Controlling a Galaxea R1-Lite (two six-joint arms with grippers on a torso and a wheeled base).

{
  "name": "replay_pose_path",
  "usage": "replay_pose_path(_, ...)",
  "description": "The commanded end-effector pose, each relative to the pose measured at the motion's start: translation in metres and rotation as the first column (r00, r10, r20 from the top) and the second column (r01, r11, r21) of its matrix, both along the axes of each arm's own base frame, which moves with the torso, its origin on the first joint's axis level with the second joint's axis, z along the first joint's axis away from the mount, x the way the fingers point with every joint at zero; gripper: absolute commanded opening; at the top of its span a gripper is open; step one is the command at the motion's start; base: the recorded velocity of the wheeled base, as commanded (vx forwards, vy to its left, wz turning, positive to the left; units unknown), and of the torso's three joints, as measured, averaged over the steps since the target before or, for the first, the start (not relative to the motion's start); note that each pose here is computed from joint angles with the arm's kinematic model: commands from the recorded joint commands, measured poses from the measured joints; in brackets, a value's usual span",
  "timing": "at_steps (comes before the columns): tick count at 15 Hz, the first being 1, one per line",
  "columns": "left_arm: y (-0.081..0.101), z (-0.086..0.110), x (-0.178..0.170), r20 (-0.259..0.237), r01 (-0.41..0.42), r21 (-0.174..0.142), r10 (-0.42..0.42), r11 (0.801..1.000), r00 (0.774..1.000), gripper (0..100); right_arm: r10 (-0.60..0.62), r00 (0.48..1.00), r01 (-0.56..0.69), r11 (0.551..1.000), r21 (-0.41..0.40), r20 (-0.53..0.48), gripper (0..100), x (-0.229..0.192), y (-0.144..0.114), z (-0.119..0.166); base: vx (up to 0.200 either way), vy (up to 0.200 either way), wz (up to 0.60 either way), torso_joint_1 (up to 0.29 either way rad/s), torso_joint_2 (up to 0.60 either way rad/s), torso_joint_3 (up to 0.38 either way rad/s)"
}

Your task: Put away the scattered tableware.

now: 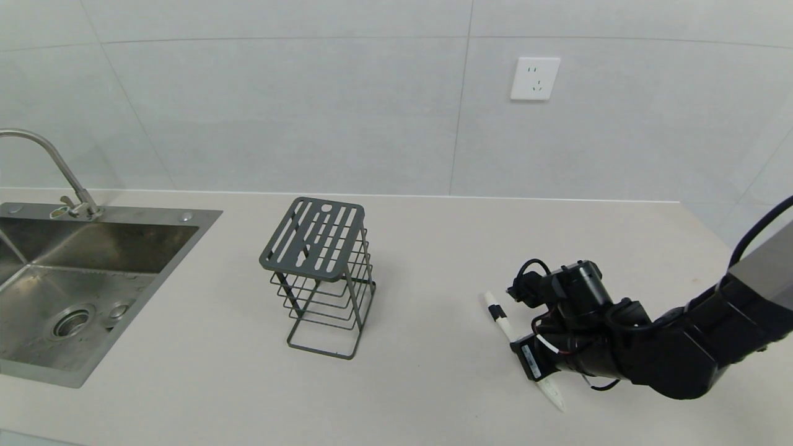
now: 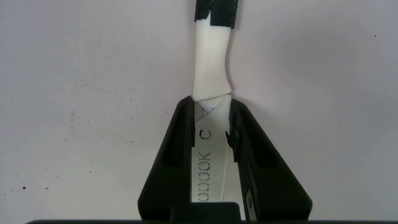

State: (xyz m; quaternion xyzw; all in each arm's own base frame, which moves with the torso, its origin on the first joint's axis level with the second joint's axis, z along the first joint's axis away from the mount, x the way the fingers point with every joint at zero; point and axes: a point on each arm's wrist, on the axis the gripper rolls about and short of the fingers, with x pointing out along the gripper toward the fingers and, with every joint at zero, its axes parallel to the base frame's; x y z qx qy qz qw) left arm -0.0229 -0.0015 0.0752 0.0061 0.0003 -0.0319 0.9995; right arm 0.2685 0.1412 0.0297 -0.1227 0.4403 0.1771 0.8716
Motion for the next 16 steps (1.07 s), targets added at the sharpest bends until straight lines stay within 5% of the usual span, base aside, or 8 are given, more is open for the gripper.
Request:
replay_pose_path(1,0.000,0.000,0.000,-0.001,-0.001,-0.003,0.001,1.000,1.000,100,0.002,1.000,-0.002,1.000,0.000,-0.001,0,-0.001,0.000,0.001,0.000,0.000,0.00,0.000,0.00,0.000)
replay_pose_path(16,0.000,0.000,0.000,0.002,-0.002,-0.006,0.002,1.000,1.000,100,0.020,0.985,-0.036,0.995,0.089,0.171,0,-0.020,-0.004,0.039,0.000,0.000,0.00,0.000,0.00,0.000)
